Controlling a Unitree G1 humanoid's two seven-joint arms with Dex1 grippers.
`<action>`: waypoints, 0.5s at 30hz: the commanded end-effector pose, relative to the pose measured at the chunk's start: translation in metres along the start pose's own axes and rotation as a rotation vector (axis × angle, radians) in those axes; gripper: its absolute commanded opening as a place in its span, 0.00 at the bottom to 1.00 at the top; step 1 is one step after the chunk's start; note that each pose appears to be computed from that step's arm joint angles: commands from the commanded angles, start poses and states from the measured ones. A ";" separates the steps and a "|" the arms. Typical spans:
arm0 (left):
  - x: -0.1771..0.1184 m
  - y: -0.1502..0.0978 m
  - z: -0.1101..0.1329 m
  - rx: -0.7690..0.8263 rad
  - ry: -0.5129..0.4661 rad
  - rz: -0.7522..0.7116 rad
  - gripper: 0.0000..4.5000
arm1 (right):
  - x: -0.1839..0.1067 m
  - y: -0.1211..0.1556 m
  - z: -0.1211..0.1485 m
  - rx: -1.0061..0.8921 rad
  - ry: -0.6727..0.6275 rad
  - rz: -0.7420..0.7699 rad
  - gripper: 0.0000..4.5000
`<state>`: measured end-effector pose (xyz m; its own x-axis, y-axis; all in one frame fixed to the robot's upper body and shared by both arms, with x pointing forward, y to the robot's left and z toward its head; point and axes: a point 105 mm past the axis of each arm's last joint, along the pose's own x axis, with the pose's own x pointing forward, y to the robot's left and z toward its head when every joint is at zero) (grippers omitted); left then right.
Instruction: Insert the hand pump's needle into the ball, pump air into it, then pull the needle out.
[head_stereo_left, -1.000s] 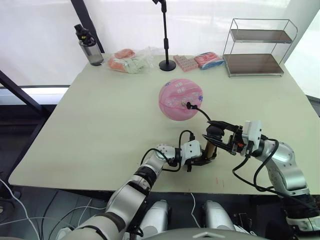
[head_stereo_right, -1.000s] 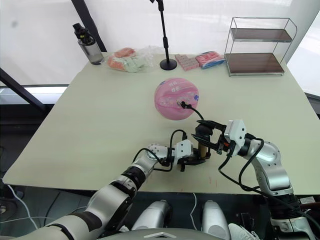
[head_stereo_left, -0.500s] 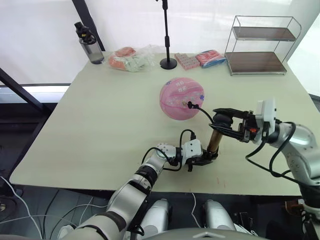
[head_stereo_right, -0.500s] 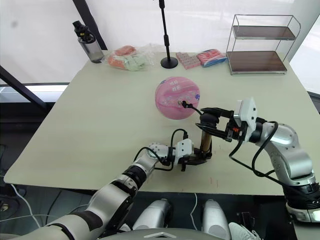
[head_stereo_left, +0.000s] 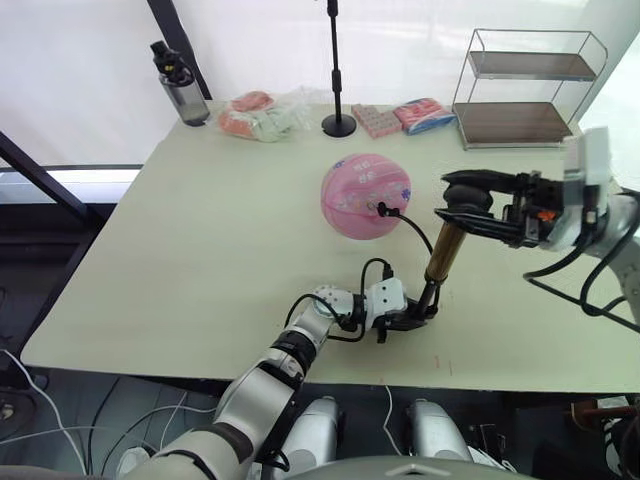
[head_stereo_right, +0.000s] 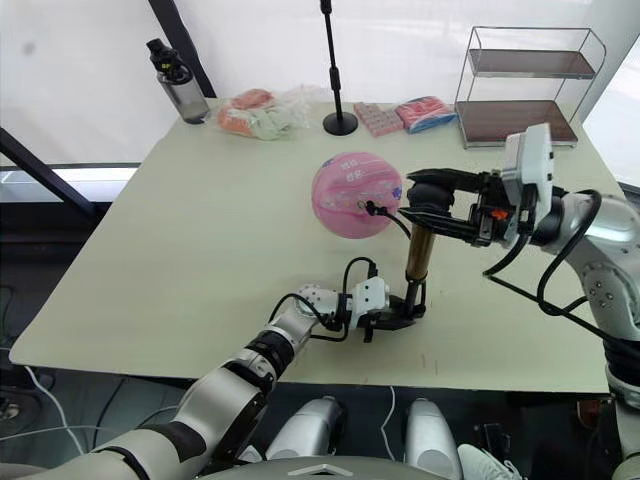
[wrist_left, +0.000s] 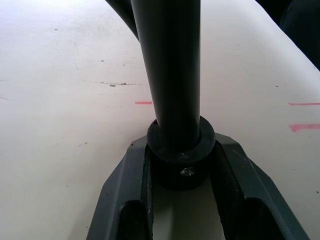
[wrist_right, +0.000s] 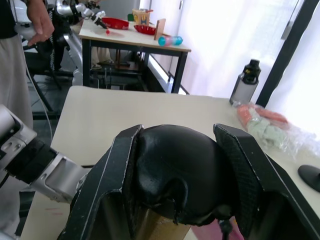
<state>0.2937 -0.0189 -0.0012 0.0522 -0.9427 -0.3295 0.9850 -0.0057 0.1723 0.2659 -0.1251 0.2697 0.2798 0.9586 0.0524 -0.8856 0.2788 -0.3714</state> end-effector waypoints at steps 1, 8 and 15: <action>0.004 -0.037 -0.034 -0.072 0.117 -0.132 0.24 | -0.011 -0.012 0.037 -0.141 -0.058 -0.086 0.41; 0.005 -0.039 -0.035 -0.074 0.117 -0.139 0.24 | -0.011 -0.015 0.047 -0.151 -0.066 -0.095 0.41; 0.003 -0.039 -0.036 -0.075 0.121 -0.135 0.24 | -0.008 -0.008 0.022 -0.108 -0.007 -0.079 0.41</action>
<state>0.2926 -0.0202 -0.0012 0.0474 -0.9439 -0.3269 0.9853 -0.0096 0.1707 0.2650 -0.1254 0.2771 0.2888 0.9560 0.0512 -0.8856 0.2871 -0.3651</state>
